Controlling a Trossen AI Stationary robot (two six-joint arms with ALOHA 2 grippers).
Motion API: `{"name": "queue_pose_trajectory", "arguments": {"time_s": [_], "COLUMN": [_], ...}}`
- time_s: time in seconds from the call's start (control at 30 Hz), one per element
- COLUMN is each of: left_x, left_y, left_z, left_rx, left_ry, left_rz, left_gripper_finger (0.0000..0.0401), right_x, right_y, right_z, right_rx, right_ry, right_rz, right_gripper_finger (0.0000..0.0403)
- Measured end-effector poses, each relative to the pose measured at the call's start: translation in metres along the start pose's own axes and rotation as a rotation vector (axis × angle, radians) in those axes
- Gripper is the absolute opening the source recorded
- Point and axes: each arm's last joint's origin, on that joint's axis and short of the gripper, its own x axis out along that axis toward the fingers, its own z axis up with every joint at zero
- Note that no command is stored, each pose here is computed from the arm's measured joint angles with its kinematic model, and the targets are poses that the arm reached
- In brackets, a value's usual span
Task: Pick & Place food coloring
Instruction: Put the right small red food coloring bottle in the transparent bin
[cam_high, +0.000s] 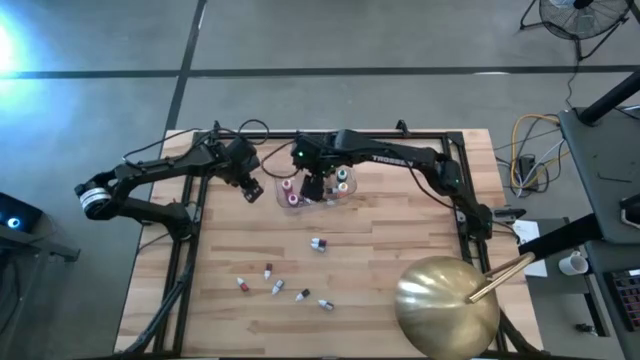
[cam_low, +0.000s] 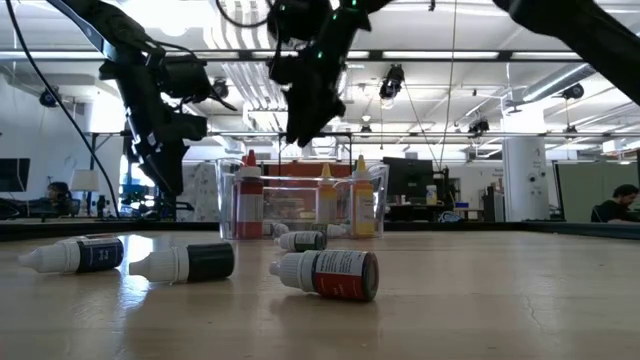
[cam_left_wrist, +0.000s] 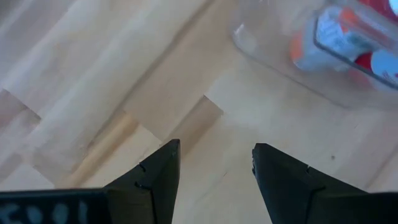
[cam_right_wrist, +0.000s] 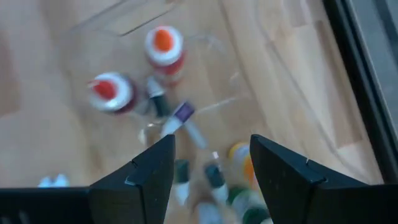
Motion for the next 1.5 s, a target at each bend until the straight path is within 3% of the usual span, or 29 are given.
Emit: {"name": "queue_pose_trajectory", "arguments": {"time_s": [0.17,0.3,0.5,0.7,0.87,1.17,1.5], "left_x": [0.0,0.0,-0.001,0.001,0.004,0.005,0.005], "left_y": [-0.001,-0.001,-0.003,-0.005,-0.006,-0.007,-0.008], "left_z": [-0.002,-0.002,-0.002,-0.005,-0.014,-0.018,-0.019], "left_rx": [0.006,0.034,0.054,0.081,0.089,0.072,0.072], "left_ry": [0.025,0.019,0.016,0.027,0.043,0.036,0.038], "left_rz": [-0.015,-0.019,-0.033,-0.101,-0.112,-0.133,-0.133], "left_gripper_finger": [0.0174,0.0174,0.0174,0.0174,0.0174,0.0174,0.0174], "right_x": [-0.033,-0.043,-0.038,-0.022,-0.018,0.006,0.039], "right_y": [0.024,0.053,0.105,0.146,0.179,0.231,0.26], "right_z": [-0.01,-0.024,-0.048,-0.089,-0.121,-0.148,-0.17], "right_rx": [-0.035,-0.102,-0.173,-0.265,-0.217,-0.131,-0.11], "right_ry": [0.03,0.108,0.191,0.315,0.299,0.214,0.166], "right_rz": [0.026,0.043,0.068,0.07,0.148,0.379,0.41], "right_gripper_finger": [0.0198,0.0198,0.0198,0.0198,0.0198,0.0199,0.0199]}}
